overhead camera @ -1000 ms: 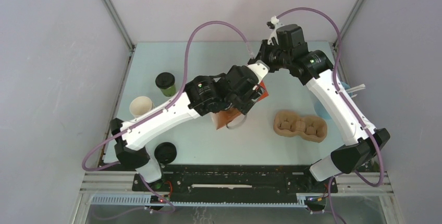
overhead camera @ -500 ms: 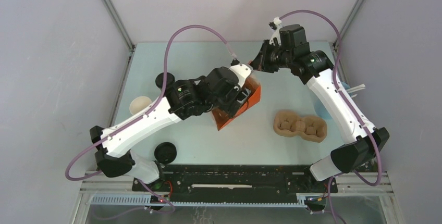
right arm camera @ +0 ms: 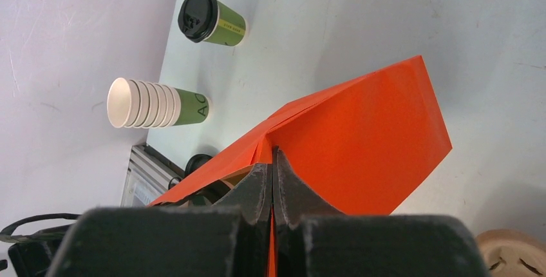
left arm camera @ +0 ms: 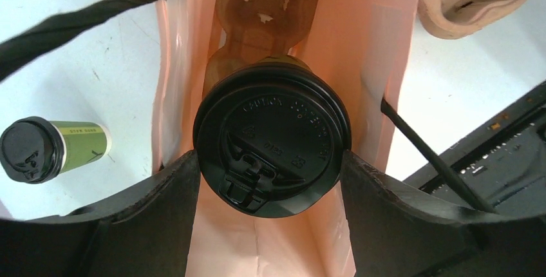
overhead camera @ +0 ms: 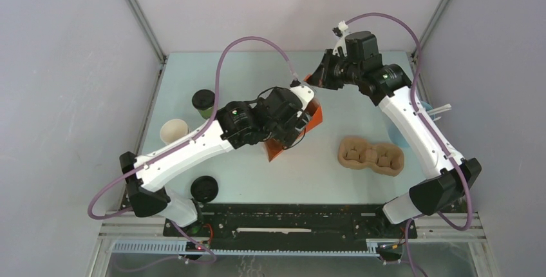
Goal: Pack the takeout coffee
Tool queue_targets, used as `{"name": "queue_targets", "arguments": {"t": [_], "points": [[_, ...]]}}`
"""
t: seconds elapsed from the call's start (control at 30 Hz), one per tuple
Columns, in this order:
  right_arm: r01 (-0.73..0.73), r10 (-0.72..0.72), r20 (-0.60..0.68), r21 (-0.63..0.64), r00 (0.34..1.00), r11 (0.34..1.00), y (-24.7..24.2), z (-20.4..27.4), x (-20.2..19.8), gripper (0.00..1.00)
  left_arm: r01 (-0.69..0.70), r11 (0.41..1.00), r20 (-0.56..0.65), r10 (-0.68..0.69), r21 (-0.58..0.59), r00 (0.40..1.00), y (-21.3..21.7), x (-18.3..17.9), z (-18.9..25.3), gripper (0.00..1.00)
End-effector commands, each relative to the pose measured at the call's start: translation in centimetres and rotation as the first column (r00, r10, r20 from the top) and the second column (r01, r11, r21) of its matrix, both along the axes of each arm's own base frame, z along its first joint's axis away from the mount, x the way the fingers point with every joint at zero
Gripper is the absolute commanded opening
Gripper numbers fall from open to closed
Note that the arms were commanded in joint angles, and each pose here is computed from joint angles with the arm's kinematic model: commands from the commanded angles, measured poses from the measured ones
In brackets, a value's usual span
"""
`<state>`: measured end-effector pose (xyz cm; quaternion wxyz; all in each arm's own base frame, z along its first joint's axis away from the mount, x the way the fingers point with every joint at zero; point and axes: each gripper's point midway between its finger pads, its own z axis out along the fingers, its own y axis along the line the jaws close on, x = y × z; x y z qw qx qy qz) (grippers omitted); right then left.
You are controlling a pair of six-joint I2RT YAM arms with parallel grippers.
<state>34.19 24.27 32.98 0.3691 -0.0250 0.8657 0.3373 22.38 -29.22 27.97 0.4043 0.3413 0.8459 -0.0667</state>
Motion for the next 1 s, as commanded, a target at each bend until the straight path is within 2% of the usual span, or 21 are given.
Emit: {"name": "queue_targets", "arguments": {"t": [0.0,0.27,0.4,0.53,0.77,0.83,0.97], "points": [[-0.021,0.016,0.089,0.051,0.996,0.998,0.4,2.5,-0.3,0.0,-0.048,0.997,0.044,0.046,0.054,0.998,0.8,1.1,-0.6,0.45],[-0.106,0.097,0.118,0.08,0.988,0.991,1.5,2.6,-0.8,0.0,0.036,0.997,-0.013,-0.035,0.062,0.999,0.4,-0.1,-2.6,0.47],[-0.155,0.145,0.118,0.075,0.982,0.985,1.7,2.3,-1.1,0.0,0.094,0.995,-0.086,-0.096,-0.029,0.992,-0.2,-1.0,-2.8,0.47],[-0.186,0.175,0.149,0.067,0.973,0.98,1.7,2.3,-1.3,0.0,0.087,0.996,-0.112,-0.086,0.006,0.99,0.1,-0.9,-3.7,0.46],[-0.201,0.183,0.179,0.088,0.967,0.976,1.8,2.0,-1.3,0.0,-0.024,0.994,-0.03,0.027,0.105,0.999,2.1,1.0,-3.9,0.45],[-0.188,0.17,0.147,0.119,0.974,0.975,1.5,1.7,-0.8,0.0,-0.05,0.995,0.012,0.049,0.088,0.999,2.6,1.2,-3.4,0.43],[-0.164,0.155,0.087,0.102,0.984,0.981,1.0,0.9,0.0,0.0,-0.062,0.997,0.06,0.059,0.05,0.996,3.5,1.2,-3.1,0.44]]}}
